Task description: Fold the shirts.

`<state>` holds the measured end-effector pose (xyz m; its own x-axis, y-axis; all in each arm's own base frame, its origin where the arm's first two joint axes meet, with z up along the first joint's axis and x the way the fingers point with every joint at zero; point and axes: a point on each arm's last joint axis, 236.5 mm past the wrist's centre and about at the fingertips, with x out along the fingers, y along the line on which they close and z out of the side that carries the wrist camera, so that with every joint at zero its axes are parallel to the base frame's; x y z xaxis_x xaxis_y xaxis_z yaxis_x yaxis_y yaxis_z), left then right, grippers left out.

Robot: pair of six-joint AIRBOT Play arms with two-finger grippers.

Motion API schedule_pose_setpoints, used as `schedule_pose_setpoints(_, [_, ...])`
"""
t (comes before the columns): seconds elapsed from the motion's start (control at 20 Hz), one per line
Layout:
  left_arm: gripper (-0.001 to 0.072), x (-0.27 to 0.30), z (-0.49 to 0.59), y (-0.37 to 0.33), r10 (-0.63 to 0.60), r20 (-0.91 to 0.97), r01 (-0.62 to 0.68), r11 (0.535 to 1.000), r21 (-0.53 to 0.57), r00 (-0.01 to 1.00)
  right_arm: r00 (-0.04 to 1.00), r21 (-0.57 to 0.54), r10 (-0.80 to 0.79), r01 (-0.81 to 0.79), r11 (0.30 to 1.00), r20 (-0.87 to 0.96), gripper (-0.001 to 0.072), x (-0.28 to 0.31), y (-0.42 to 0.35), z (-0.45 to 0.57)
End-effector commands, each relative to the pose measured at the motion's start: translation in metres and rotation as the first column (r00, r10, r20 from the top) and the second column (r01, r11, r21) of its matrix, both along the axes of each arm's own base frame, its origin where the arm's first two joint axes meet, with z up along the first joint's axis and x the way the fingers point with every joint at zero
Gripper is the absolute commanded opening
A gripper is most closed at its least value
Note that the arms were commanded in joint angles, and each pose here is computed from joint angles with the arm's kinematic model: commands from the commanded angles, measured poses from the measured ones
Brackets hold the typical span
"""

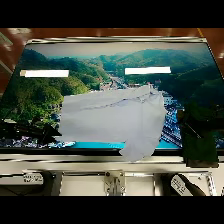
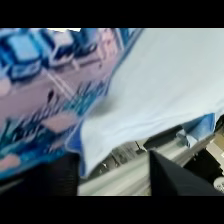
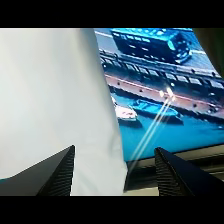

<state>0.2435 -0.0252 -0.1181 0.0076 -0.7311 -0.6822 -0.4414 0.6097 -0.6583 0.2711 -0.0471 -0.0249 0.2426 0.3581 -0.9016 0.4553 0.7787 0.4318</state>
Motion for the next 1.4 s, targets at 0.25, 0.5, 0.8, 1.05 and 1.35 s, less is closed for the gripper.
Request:
schedule_pose_setpoints(0.25, [0.0039, 0.010, -0.008, -0.008, 0.028, -0.018, -0.027, 0.999, 0.040, 0.999, 0.993, 0.081, 0.051, -0.042, 0.996, -0.110, 0.0631, -0.039, 0.025, -0.032])
schedule_pose_setpoints(0.5, [0.0039, 0.008, 0.002, -0.011, -0.008, 0.012, 0.008, 1.000, 0.027, 1.000, 0.990, 0.140, 0.068, -0.050, 0.989, -0.125, 0.0628, -0.060, 0.076, -0.082])
schedule_pose_setpoints(0.8, [0.0039, 0.014, 0.014, -0.008, -0.012, 0.067, 0.009, 0.999, 0.051, 0.998, 0.996, 0.087, 0.016, -0.008, 0.996, -0.089, 0.0617, -0.033, 0.091, -0.106])
schedule_pose_setpoints(1.05, [0.0037, 0.035, 0.031, 0.001, -0.020, 0.152, 0.007, 0.997, 0.082, 0.988, 0.996, 0.096, 0.089, -0.087, 0.992, -0.018, 0.0060, -0.010, 0.101, -0.089])
schedule_pose_setpoints(1.35, [0.0037, 0.149, 0.311, 0.032, -0.126, 0.823, -0.188, 0.944, 0.271, 0.554, 0.649, -0.308, 0.306, -0.115, 0.944, 0.697, 0.0059, 0.110, 0.070, 0.212])
